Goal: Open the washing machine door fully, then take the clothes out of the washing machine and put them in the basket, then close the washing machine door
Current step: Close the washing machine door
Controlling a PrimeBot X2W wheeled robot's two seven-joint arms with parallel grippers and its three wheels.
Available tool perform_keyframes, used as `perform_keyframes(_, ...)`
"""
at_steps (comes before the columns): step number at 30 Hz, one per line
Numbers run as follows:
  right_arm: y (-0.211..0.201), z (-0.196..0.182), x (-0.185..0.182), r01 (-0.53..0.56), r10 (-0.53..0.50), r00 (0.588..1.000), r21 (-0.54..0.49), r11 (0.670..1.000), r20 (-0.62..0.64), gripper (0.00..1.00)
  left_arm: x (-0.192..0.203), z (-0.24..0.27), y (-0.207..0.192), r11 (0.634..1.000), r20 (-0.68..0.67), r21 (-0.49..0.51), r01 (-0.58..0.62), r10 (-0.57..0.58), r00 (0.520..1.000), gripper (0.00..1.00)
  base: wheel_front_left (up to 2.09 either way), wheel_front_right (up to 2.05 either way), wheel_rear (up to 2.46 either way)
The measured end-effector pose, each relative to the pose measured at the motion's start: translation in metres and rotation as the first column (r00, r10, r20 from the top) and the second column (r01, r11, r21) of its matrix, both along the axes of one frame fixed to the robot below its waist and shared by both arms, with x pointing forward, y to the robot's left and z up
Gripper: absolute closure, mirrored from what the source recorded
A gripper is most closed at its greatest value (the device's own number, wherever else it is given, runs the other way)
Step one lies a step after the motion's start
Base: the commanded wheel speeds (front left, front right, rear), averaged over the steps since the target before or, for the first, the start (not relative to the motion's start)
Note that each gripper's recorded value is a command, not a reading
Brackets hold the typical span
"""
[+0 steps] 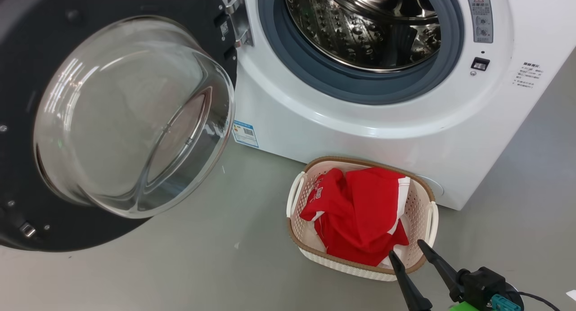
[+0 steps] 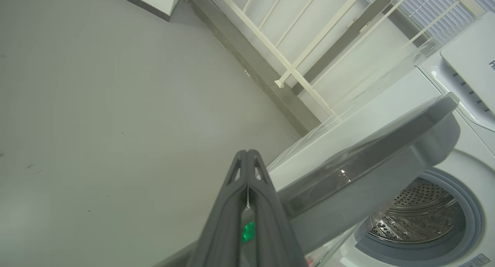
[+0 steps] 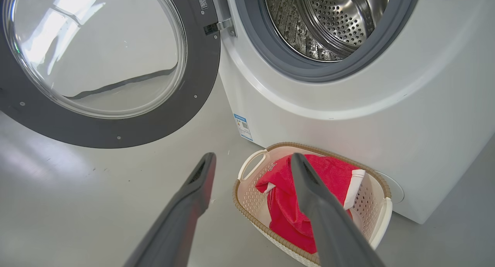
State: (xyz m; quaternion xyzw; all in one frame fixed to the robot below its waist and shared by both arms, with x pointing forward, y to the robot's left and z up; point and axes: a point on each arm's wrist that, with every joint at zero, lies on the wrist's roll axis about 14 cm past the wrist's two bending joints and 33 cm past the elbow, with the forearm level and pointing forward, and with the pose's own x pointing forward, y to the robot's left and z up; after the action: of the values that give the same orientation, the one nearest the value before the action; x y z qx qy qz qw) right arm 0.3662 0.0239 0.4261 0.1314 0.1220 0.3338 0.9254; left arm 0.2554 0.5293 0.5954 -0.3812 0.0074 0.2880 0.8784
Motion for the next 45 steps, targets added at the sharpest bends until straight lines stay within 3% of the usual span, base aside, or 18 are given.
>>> perform_keyframes(6, -0.002, -0.002, 0.002, 0.006, -0.006, 1.000, -0.002, 1.000, -0.005, 0.00, 0.011, -0.016, -0.015, 0.992, -0.040, -0.095, 0.083, -0.087, 0.995, 1.00, 0.00, 0.00, 0.00)
perform_keyframes(12, -0.003, -0.001, 0.004, 0.011, -0.011, 1.000, 0.001, 1.000, 0.001, 0.00, 0.014, -0.014, -0.021, 0.986, -0.047, -0.104, 0.129, -0.134, 0.990, 1.00, 0.00, 0.00, 0.00)
perform_keyframes(19, -0.003, 0.004, 0.006, 0.015, -0.015, 1.000, 0.003, 1.000, 0.013, 0.00, 0.016, -0.001, -0.047, 0.957, -0.054, -0.092, 0.277, -0.282, 0.958, 1.00, 0.00, 0.00, 0.00)
perform_keyframes(24, -0.005, 0.008, 0.006, 0.026, -0.026, 0.999, 0.006, 1.000, 0.023, 0.00, 0.029, -0.002, -0.087, 0.898, -0.062, -0.096, 0.430, -0.437, 0.897, 1.00, 0.00, 0.00, 0.00)
perform_keyframes(32, -0.017, 0.013, 0.009, 0.071, -0.071, 0.997, 0.011, 0.997, 0.036, 0.00, 0.041, 0.007, -0.129, 0.817, -0.034, -0.073, 0.572, -0.575, 0.817, 1.00, 0.00, 0.00, 0.00)
perform_keyframes(45, -0.052, 0.021, 0.016, 0.187, -0.188, 0.980, 0.014, 0.982, 0.061, 0.00, 0.078, 0.031, -0.221, 0.611, 0.068, -0.006, 0.792, -0.790, 0.610, 1.00, 0.00, 0.00, 0.00)
